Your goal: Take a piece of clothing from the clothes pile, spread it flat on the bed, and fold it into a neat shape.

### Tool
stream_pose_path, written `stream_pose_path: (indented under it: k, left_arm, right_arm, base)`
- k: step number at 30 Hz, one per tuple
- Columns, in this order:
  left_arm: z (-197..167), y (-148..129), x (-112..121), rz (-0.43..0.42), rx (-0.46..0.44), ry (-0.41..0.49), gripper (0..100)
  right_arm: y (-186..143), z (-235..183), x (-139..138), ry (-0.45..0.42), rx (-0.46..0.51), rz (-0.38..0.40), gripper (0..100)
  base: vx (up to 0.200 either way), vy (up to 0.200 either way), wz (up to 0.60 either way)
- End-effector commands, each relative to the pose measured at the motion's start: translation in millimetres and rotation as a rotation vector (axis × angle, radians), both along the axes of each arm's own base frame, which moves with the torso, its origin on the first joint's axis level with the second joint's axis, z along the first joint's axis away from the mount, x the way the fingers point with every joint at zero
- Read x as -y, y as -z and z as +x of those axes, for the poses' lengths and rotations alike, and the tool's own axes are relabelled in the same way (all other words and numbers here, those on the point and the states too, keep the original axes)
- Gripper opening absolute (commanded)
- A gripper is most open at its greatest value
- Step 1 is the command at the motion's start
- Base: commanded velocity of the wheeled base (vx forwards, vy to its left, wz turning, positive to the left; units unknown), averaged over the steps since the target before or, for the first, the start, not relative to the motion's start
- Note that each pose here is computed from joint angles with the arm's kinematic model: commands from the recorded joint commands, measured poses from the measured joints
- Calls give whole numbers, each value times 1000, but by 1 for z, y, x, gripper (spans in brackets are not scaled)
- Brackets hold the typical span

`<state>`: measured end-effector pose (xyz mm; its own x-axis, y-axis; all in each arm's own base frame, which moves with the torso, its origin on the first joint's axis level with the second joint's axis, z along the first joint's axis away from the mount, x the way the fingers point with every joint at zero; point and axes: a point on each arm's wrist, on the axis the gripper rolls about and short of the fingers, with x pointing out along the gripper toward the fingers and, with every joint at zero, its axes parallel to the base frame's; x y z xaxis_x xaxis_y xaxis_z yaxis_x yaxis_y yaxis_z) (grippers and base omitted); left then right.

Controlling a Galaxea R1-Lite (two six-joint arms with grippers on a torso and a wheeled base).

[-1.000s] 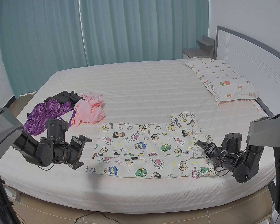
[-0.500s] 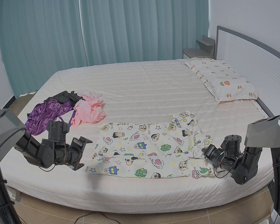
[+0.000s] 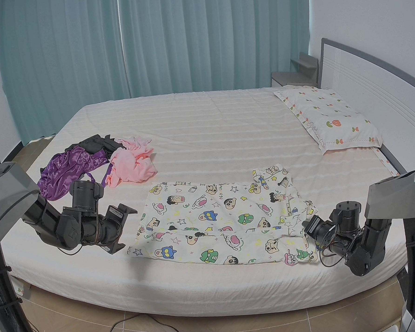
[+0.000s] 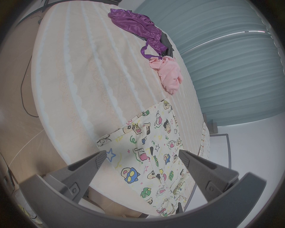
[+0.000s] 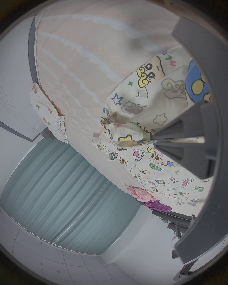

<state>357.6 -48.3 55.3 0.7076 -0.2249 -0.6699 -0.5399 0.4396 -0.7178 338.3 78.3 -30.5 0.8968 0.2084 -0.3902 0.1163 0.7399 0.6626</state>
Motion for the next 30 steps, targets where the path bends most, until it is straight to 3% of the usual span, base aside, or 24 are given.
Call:
stream_pose_path:
  k: [1, 2, 12, 30]
  left_arm:
    - [0, 1, 0, 1, -2, -1, 100]
    - [0, 1, 0, 1, -2, -1, 100]
    - [0, 1, 0, 2, -3, -2, 100]
    - [0, 1, 0, 2, -1, -2, 100]
  right_arm:
    - [1, 0, 0, -2, -4, -1, 0]
    - [0, -1, 0, 0, -2, -1, 100]
    - [-12, 7, 7, 17, 59, 8, 100]
    - [0, 24, 14, 43, -1, 0, 100]
  base:
    - [0, 0, 0]
    - [0, 0, 0]
    - [0, 0, 0]
    - [0, 0, 0]
